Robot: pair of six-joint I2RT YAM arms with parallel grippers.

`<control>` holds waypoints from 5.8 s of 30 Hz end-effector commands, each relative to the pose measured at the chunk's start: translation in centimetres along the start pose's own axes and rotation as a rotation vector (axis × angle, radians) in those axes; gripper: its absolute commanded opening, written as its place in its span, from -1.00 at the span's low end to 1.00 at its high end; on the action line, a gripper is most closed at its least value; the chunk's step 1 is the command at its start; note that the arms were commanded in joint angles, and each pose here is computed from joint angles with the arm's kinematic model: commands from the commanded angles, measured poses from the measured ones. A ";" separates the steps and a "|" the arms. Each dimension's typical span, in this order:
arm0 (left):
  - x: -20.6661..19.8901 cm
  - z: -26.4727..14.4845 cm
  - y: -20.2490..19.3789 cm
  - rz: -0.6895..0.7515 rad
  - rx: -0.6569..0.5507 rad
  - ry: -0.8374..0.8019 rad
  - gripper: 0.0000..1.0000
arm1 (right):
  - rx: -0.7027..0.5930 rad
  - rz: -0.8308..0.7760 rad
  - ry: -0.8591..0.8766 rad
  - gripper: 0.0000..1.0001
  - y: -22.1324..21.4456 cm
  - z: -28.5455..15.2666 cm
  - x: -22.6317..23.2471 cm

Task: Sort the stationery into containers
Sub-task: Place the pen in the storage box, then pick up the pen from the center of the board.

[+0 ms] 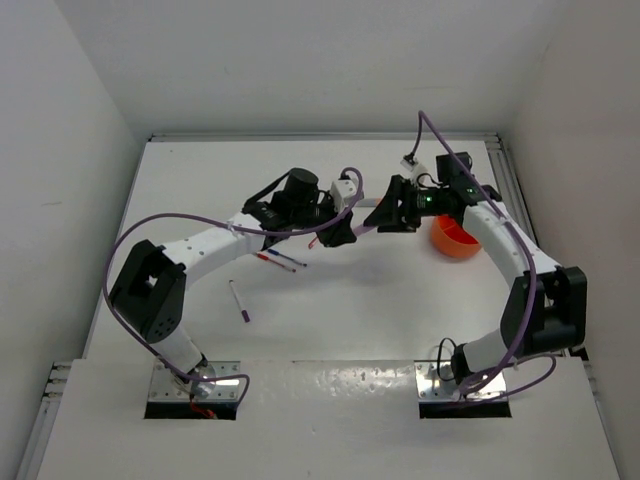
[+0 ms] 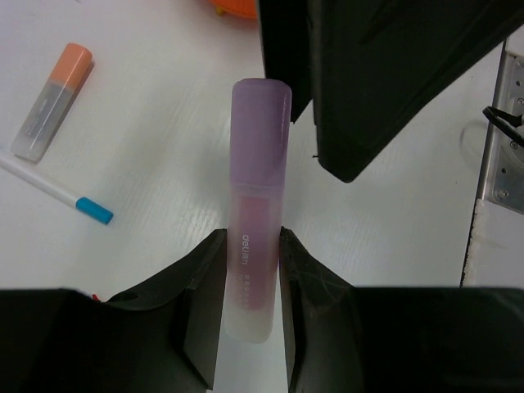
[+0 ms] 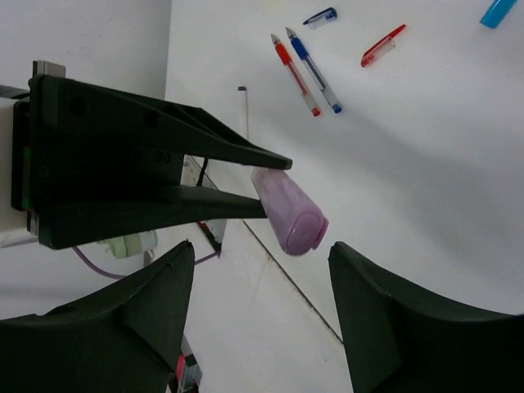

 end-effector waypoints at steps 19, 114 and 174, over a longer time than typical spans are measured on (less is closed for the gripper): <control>-1.7 -1.1 4.0 0.066 -0.087 -0.057 -0.72 | -0.009 -0.127 0.028 -0.62 2.1 1.0 1.3; 11.6 2.6 5.0 0.102 -0.044 0.109 0.70 | -0.148 -0.160 -0.888 -0.20 5.6 -21.6 -18.2; 6.8 10.1 -1.2 0.169 0.018 0.015 -0.91 | -0.296 -0.172 -0.496 0.10 4.5 -17.8 -3.8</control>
Point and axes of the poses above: each gripper's point midway between its finger pads, its own z axis out along the fingers, its own x axis along the line the jaws close on, y = z × x, the point moved 5 cm from there along -z, back along the fingers, and after that the axes turned 7 degrees about -z, right-handed, at the moved point
